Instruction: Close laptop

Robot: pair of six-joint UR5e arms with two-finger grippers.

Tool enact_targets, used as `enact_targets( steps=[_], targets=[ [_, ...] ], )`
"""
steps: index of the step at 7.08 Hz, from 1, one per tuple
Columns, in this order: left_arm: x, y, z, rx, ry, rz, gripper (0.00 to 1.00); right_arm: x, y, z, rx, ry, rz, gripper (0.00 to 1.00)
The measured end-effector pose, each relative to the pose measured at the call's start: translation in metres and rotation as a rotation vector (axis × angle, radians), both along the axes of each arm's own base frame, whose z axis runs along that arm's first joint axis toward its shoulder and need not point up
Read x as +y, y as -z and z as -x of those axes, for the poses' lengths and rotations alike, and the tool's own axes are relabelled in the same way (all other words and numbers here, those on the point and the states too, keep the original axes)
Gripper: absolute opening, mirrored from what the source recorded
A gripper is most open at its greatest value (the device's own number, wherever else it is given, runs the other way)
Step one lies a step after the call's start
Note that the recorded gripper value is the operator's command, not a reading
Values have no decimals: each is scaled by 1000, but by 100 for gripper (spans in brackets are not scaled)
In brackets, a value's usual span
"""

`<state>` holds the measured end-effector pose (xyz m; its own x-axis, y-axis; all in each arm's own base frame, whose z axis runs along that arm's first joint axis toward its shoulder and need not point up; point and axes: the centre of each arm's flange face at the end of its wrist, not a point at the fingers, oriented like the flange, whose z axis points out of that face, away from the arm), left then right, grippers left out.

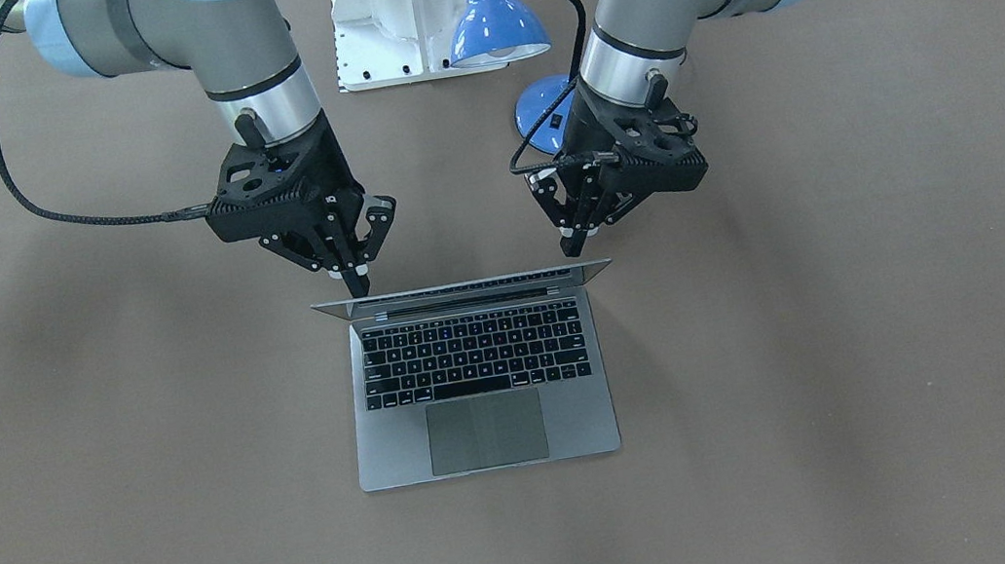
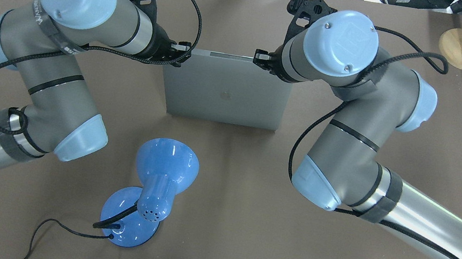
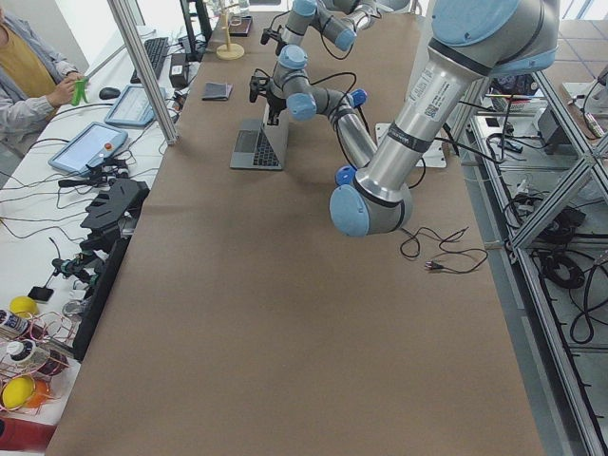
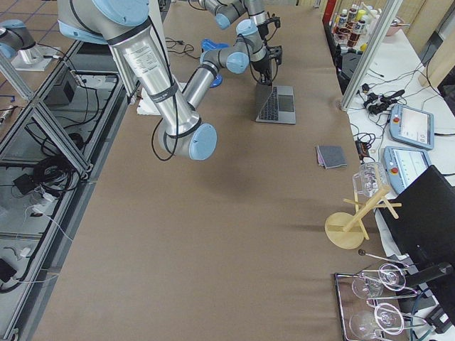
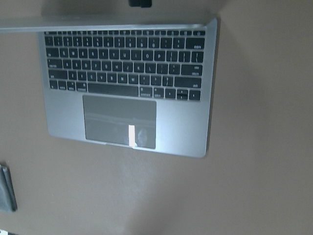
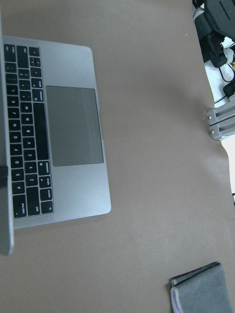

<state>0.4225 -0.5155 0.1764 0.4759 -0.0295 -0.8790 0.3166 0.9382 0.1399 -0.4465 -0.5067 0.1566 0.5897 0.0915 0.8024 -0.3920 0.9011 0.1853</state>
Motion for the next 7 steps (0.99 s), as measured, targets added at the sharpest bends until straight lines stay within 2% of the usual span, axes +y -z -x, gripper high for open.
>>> enact_targets(
  steps=[2,4,7],
  targets=[
    [-44,-17,-19,-15,33,10,0,-58,-11,31,22,4,47,0],
    [-86,-42,-48,-51,51,17,0,-107,-35,52,9,45,107,0],
    [-118,-71,-83,-129,26,25,0,-140,-66,85,3,99,165,0]
  ],
)
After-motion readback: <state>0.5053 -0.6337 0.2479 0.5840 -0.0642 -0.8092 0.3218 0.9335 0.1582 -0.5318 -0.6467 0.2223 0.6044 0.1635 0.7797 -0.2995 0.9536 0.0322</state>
